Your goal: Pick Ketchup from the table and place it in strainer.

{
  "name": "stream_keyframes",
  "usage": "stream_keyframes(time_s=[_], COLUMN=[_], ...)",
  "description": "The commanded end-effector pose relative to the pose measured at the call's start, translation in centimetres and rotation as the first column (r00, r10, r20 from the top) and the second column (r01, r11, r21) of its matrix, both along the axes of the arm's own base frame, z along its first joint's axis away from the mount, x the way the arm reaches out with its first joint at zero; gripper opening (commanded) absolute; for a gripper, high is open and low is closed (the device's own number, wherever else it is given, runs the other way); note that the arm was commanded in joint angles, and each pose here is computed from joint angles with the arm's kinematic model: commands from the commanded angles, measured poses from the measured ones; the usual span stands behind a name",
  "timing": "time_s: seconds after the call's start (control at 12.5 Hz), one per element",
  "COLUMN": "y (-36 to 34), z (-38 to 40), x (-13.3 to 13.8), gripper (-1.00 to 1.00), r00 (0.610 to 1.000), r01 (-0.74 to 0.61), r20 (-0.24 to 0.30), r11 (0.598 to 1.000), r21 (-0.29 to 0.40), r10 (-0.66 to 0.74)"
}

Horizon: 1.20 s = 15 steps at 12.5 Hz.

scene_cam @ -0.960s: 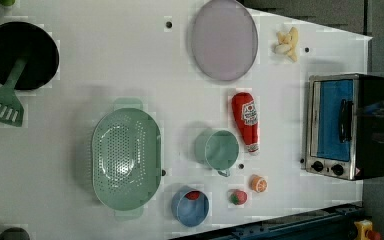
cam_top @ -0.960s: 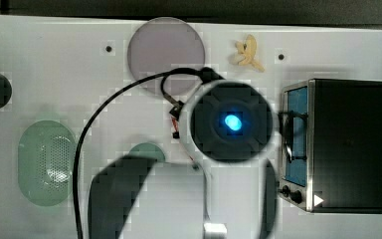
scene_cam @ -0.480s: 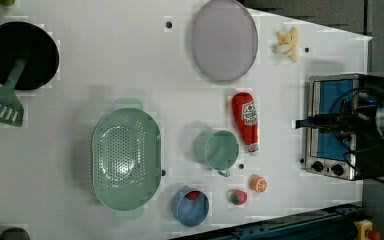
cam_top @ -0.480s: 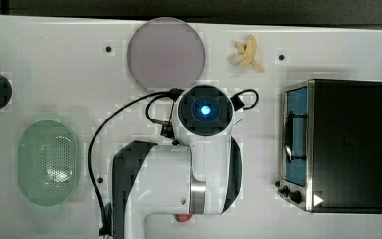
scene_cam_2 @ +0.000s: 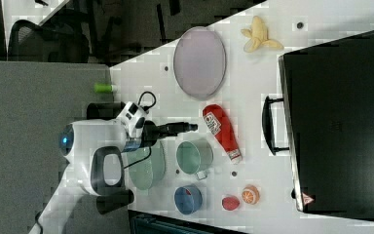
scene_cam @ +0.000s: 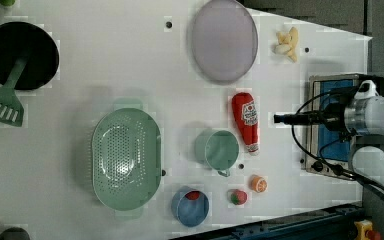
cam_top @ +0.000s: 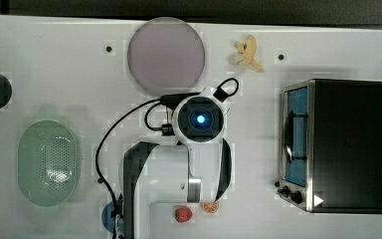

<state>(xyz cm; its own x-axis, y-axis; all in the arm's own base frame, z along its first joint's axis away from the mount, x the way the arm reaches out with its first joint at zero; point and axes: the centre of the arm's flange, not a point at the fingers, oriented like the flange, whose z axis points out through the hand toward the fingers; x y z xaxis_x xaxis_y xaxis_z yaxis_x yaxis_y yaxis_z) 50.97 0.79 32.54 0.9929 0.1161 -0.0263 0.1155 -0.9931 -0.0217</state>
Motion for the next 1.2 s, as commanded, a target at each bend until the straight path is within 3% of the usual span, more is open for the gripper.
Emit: stream_keyframes(time_s=[0.08,0.48,1.04,1.12,1.2], y=[-0.3,0.0,0.3,0.3,0.3], z=[-4.5,-10.7,-16.5,-16.8,-17.1], x=[-0.2,-0.3,-1.2,-1.3,-1.4], gripper=[1.00,1.00,1.00,0.92,0.68], r00=[0.991,0.989,0.990,0.991,0.991], r01=[-0.131,-0.140,-0.136,-0.134,-0.130], r20=[-0.031,-0.058,-0.028,-0.028,-0.022], r11=[0.991,0.990,0.991,0.991,0.992], r21=[-0.033,-0.012,0.011,0.012,0.012], r10=[0.130,0.139,0.136,0.134,0.130])
